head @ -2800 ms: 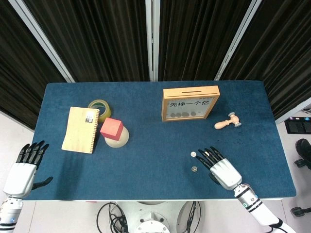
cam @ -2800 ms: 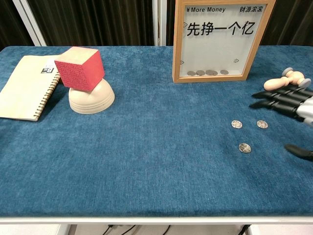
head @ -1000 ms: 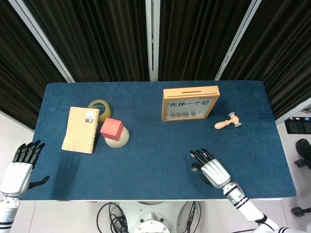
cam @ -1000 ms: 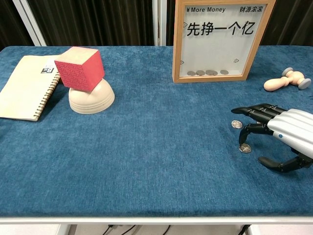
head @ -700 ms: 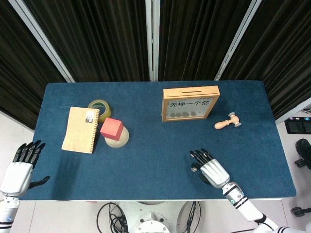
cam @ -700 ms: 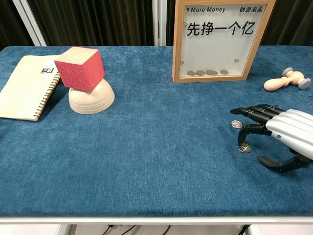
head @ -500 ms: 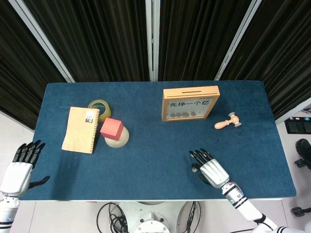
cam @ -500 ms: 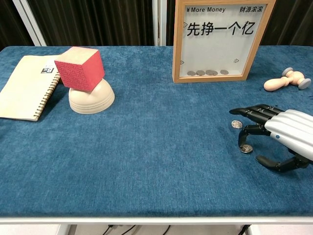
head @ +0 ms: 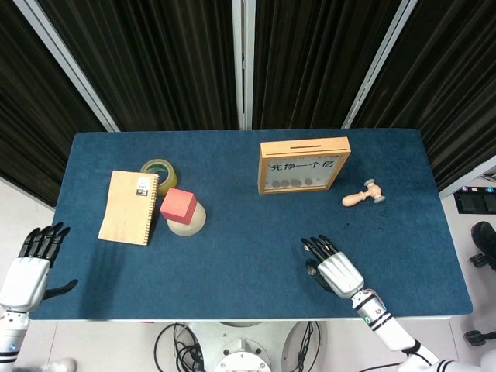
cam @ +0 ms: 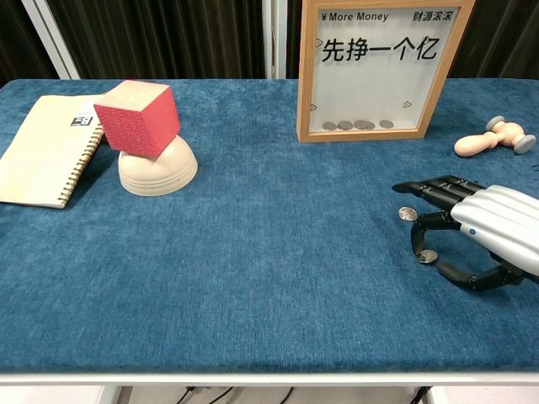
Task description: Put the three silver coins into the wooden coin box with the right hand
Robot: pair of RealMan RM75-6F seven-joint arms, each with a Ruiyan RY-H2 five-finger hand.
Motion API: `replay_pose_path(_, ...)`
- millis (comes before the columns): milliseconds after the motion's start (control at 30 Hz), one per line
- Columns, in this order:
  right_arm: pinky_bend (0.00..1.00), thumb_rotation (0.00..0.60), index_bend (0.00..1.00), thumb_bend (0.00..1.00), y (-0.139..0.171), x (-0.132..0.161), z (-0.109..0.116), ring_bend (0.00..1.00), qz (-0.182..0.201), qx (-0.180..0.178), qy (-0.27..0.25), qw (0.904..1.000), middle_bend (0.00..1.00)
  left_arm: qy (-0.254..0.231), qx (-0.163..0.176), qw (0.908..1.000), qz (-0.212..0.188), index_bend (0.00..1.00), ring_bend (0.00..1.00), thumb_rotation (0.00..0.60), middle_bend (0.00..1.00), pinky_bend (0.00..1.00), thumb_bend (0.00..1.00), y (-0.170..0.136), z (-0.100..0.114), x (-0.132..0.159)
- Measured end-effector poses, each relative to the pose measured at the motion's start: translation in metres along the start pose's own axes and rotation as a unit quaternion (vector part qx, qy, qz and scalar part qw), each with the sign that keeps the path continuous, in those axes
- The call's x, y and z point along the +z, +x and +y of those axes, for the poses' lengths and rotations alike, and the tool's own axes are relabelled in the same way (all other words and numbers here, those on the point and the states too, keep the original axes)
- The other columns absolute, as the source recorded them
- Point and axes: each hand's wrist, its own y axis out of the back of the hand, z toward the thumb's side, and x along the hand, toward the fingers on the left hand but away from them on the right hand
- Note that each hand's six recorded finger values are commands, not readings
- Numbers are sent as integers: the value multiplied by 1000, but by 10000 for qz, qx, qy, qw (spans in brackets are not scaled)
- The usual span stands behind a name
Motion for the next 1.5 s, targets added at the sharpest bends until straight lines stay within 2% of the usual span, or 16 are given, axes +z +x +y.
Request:
replay_pose_path(467,0,600,512,317,-5,2,1,0,0,-110,69,9999,0,-63,52,10000,-28,15,0,600,0,0,40,0,1,-4)
replay_pose_path(700,0,600,375,317,-6,3,1,0,23,-121,83,9999,0,-90,83,9999,-39,16,0,600,0,0,40,0,1,-6)
replay_pose_path(1067,0,600,341,317,-8,5,5,0,79,-228,46,9997,0,-131,105,9998,-42,16,0,600,0,0,40,1,1,-7)
replay_pose_path(1233,0,600,342,319,-8,6,7,0,107,-303,26,9995,0,-146,107,9998,-56,16,0,600,0,0,40,1,1,-7)
replay_pose_path(1500,0,600,468,360,-8,5,7,0,112,-314,26,9994,0,-151,81,9998,-60,16,0,600,0,0,40,2,1,-6)
